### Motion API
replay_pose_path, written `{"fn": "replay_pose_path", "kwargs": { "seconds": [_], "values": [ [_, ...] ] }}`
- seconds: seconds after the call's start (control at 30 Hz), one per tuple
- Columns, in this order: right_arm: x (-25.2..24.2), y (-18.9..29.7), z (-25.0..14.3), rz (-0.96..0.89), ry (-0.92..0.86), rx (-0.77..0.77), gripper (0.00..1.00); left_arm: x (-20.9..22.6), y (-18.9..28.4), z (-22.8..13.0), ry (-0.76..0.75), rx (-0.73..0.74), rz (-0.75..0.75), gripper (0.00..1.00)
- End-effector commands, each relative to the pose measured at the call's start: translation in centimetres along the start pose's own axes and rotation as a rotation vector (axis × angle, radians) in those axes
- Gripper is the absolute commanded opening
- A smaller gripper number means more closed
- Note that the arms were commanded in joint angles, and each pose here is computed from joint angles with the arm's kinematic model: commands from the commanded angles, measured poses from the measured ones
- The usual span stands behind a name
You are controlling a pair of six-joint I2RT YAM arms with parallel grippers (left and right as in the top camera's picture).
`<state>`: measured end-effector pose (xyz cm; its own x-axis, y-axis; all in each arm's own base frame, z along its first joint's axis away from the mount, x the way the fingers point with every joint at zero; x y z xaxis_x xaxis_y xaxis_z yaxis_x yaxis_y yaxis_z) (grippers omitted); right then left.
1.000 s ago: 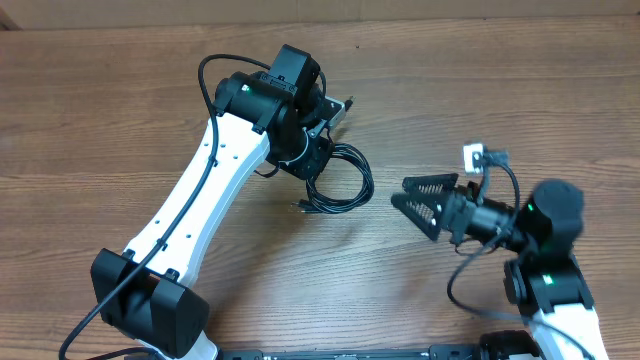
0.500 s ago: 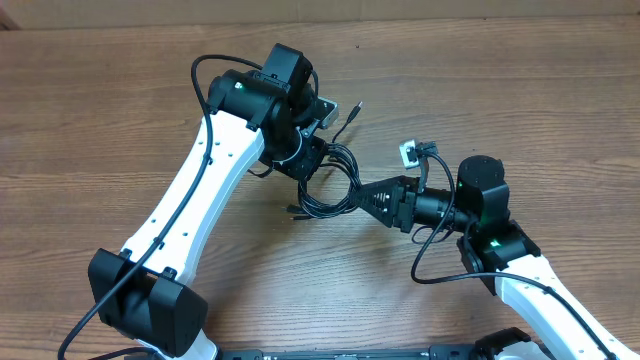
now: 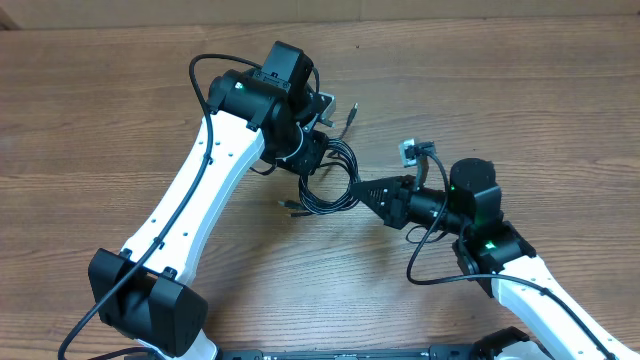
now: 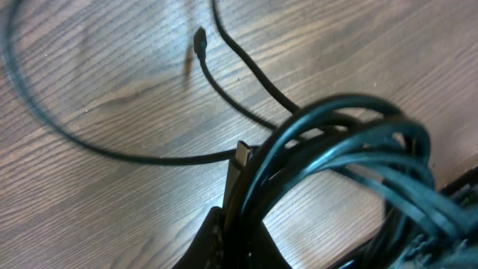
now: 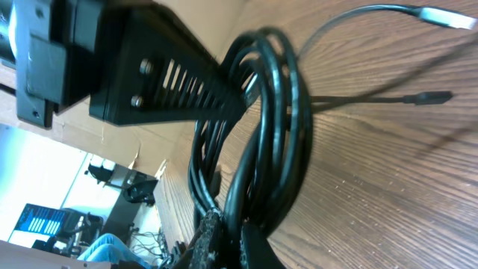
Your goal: Untangle cables
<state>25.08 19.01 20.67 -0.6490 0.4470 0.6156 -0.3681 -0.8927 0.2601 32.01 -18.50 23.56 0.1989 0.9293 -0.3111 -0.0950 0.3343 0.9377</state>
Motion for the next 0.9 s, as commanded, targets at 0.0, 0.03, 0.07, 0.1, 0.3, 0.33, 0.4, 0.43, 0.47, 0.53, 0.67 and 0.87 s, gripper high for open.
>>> {"fn": "replay_pose_path", "kwargs": {
  "seconds": [0.0, 0.03, 0.07, 0.1, 0.3, 0.33, 0.4, 0.43, 0.47, 0.53, 0.67, 0.87],
  "values": [
    [1.9, -1.0, -0.5, 0.075, 0.02, 0.041, 0.04, -2.0, 0.8, 0.7, 0.097, -0.042, -0.105, 0.04],
    [2.2, -1.0, -0.6, 0.096, 0.017, 0.051, 0.04, -1.6, 0.8, 1.1, 0.123, -0.06, -0.09, 0.04],
    [2.9, -0.8, -0.8, 0.156, 0.007, 0.075, 0.04, -0.8, 0.9, 1.8, 0.189, -0.101, -0.042, 0.04],
    [3.3, -0.8, -1.0, 0.188, 0.011, 0.087, 0.04, -0.1, 1.0, 2.2, 0.237, -0.131, -0.003, 0.04],
    [8.7, 1.4, 0.7, 0.509, 0.123, 0.083, 0.04, 3.8, 1.6, 4.3, 0.469, -0.301, 0.193, 0.04],
    [9.6, 1.9, 1.4, 0.544, 0.161, 0.054, 0.04, 3.8, 1.6, 4.3, 0.47, -0.3, 0.19, 0.04],
    [10.6, 2.5, 2.5, 0.576, 0.211, 0.004, 0.04, 3.9, 1.5, 4.1, 0.471, -0.293, 0.194, 0.04],
    [11.0, 2.8, 2.9, 0.588, 0.232, -0.02, 0.04, 3.9, 1.4, 4.1, 0.471, -0.29, 0.197, 0.04],
    [11.0, 3.0, 3.2, 0.589, 0.234, -0.029, 0.04, 4.0, 1.4, 4.1, 0.472, -0.291, 0.201, 0.04],
    [10.6, 3.3, 3.5, 0.577, 0.223, -0.035, 0.04, 4.6, 1.6, 4.1, 0.476, -0.311, 0.246, 0.04],
    [8.1, 4.0, 4.0, 0.496, 0.154, -0.037, 0.04, 6.2, 2.2, 4.5, 0.493, -0.366, 0.344, 0.04],
    [-2.7, 4.2, 3.0, -0.053, -0.198, -0.117, 0.04, 7.1, 2.4, 4.3, 0.515, -0.352, 0.349, 0.04]
  ]
}}
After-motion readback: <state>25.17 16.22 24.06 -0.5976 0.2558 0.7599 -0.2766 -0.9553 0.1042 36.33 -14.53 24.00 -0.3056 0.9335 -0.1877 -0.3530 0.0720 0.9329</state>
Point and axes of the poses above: each gripper's point midway between its finger pads, its own y axis back along the fingers, its own x axis along the line the jaws close on, z = x × y, the point moved 5 cm from there along y, back along the fingers, and after that the axes turned 14 degrees about y, right-handed, at the moved point
